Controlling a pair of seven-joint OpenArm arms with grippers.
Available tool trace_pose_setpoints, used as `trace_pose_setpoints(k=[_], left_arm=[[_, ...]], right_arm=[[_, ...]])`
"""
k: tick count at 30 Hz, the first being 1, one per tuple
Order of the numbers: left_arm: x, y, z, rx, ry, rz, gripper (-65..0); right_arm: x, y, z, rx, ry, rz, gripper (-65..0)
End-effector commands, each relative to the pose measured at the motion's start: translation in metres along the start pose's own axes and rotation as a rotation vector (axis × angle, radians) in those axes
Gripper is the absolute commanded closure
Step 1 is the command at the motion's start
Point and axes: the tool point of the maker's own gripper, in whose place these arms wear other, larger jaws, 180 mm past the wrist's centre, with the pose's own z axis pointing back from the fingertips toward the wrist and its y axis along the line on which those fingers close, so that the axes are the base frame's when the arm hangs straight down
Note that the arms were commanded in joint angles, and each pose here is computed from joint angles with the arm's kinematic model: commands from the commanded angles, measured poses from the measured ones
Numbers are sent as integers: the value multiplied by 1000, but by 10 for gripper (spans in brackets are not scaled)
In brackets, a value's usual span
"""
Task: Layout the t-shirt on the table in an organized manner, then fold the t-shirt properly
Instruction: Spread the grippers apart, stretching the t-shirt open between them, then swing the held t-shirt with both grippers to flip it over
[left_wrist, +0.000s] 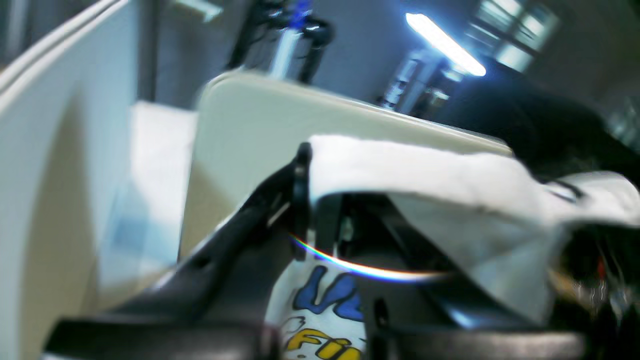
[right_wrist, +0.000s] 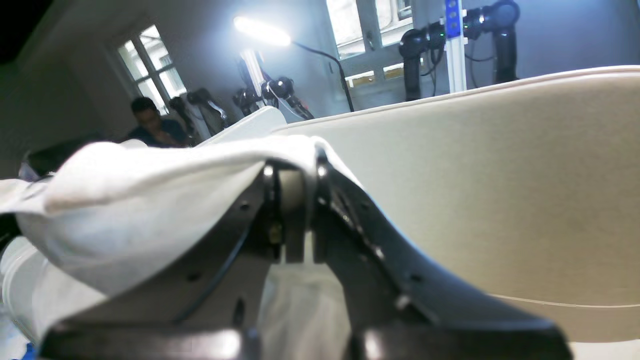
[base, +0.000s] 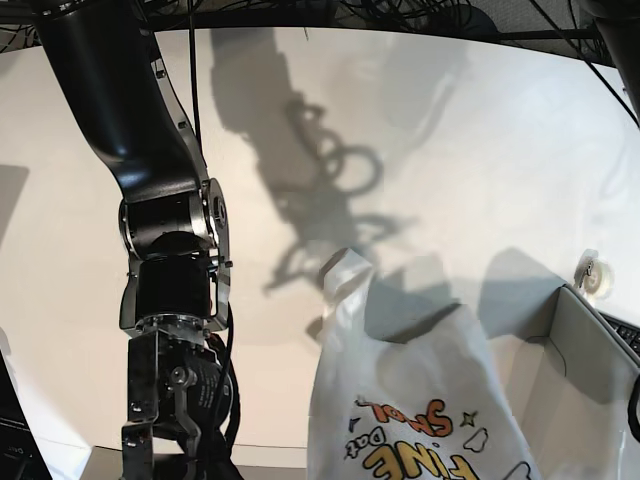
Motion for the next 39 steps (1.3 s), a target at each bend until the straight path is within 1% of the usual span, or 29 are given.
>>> trace_pose_setpoints(k=[1,3,5,7,9,10,12,15,20,23,28,30,32,35,39], left_arm=[[18,-2,5,-7,-41,-27,0],[6,-2,0,-27,-4,-55,0],[-6,1,-3,-47,29,-82,0],[-15,9,-3,-47,70,-85,0],[-25,22,-3,-26,112,-72,0],[-29,27,-2,-24,127,-70,0],[-32,33,-2,-23,133,-68,0],[-31,37,-1,-13,128,-57,0],[-29,39,0,-8,122,-56,0],[-22,49,8,18,112,-65,0],[-22,62,10,47,107,-46,0],[-24,70,12,64,111,-31,0],[-23,83,17,97,112,-17,0],[-25,93,20,121,115,-3,0],[-24,97,22,130,115,-2,0]], right_arm=[[39,16,1,41,-100,3,0],[39,20,1,63,-100,-22,0],[37,32,1,113,-96,-58,0],[33,56,3,184,-98,-93,0],[35,80,9,226,-118,-141,0],[38,96,14,246,-132,-148,0],[42,122,27,279,-158,-128,0],[49,146,44,321,-185,-118,0],[62,155,58,339,-222,-140,0],[61,161,60,373,-192,-205,0],[72,176,68,470,-192,-328,0],[76,182,71,501,-190,-357,0],[79,186,71,518,-182,-365,0],[77,199,70,556,-145,-377,0],[55,218,72,600,-71,-364,0]])
